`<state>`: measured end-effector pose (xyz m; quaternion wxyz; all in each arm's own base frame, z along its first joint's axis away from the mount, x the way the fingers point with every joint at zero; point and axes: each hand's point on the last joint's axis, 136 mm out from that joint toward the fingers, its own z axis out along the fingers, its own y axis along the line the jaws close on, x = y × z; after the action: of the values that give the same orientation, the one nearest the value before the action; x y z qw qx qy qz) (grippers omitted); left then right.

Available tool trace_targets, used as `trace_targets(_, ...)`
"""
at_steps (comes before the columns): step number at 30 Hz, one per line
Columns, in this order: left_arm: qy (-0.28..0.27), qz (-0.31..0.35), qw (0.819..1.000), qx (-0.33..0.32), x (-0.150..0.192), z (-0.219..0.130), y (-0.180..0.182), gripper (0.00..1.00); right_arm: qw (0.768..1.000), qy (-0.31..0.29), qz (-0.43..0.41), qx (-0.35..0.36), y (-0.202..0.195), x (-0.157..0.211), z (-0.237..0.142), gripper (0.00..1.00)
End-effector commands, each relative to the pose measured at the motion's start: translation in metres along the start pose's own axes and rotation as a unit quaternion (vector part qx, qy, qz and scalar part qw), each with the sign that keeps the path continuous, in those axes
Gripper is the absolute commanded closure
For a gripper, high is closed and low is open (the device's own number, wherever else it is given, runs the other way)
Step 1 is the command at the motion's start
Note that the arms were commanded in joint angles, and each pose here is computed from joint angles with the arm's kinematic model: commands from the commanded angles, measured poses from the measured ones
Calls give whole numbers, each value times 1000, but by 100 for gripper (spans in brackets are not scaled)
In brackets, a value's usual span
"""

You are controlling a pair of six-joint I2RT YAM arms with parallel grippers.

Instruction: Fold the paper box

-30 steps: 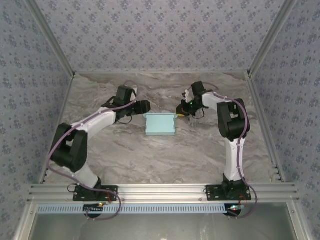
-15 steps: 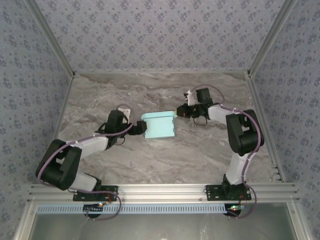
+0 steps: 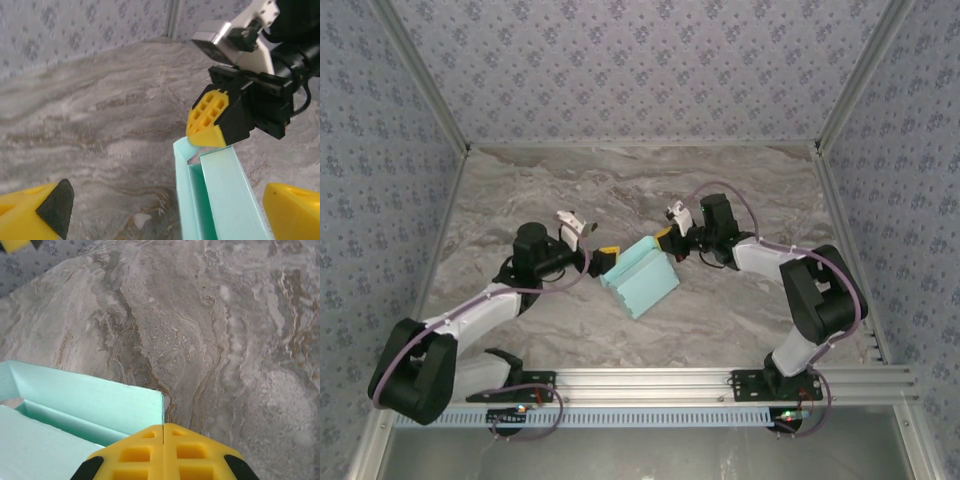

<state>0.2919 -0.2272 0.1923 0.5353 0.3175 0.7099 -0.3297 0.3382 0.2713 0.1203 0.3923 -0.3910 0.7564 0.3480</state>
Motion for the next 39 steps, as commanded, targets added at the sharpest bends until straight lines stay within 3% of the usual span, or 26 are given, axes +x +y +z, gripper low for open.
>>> trace_targets(1, -5, 80, 997, 15, -22, 5, -2, 1, 997, -18, -76, 8, -1, -12, -7, 98)
trace_targets(3, 28, 42, 998, 31, -18, 17, 2, 1, 996, -28, -85, 7, 1, -16, -8, 98)
trace_targets(8, 38, -63, 996, 52, -8, 40, -9, 1, 995, -37, -92, 13, 2, -23, -12, 98)
trace_targets(12, 83, -113, 990, -18, 14, 52, -10, 1, 994, -39, -95, 25, 0, -25, -15, 98)
trace_targets(16, 112, -176, 978, 11, 22, 60, -23, 1, 995, -37, -88, 42, -6, -24, -16, 99)
trace_targets(24, 209, -146, 967, 4, 52, 73, -38, 1, 995, -38, -81, 43, -7, -25, -15, 99)
trace_targets(35, 270, -138, 953, 18, 72, 88, -53, 1, 996, -36, -74, 44, -9, -23, -14, 100)
trace_targets(39, 278, -149, 948, 36, 76, 88, -60, 13, 996, -34, -73, 44, -10, -22, -13, 100)
